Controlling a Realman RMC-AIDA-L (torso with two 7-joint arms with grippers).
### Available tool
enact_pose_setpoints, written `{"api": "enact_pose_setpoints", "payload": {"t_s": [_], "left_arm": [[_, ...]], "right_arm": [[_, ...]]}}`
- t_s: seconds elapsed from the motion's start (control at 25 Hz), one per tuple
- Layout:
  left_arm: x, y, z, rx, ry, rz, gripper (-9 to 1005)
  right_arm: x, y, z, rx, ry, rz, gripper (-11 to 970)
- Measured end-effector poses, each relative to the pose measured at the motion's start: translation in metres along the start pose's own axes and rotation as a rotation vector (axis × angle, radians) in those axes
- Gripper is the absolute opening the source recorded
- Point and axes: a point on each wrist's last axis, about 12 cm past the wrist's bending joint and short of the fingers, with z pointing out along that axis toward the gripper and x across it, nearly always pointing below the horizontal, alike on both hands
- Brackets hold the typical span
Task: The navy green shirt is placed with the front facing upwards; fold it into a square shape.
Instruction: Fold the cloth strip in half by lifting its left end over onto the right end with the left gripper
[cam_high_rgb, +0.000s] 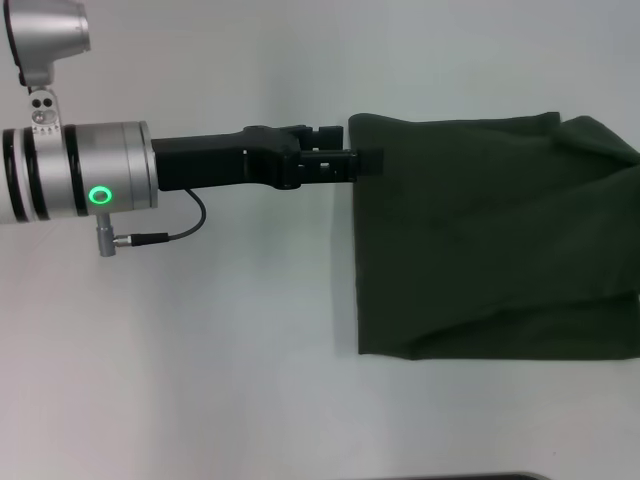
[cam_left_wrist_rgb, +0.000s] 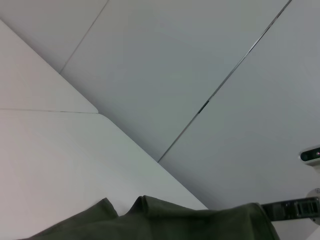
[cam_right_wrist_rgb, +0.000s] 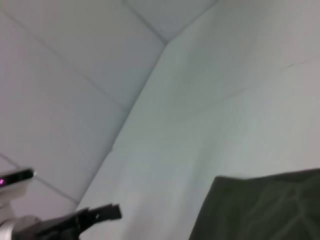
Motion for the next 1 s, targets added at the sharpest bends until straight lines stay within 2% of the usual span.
{"api": "enact_pose_setpoints", "payload": {"t_s": [0.24, 0.44, 0.64, 1.0], "left_arm": [[0.000, 0.000, 0.000, 0.000, 0.000, 0.003, 915], [0.000, -0.001, 0.000, 0.004, 0.001, 0.005, 915], [-0.001, -0.001, 0.000, 0.006, 0.001, 0.008, 915], [0.000, -0.001, -0.001, 0.006, 0.002, 0.026, 915]], "right_arm": [[0.000, -0.003, -0.019, 0.039, -0.102, 0.005, 514], [-0.001, -0.003, -0.024, 0.045, -0.144, 0.000, 755], [-0.004, -0.001, -0.024, 0.019, -0.168, -0.023, 758], [-0.007, -0.004, 0.003, 0.026, -0.075, -0.041, 751]]}}
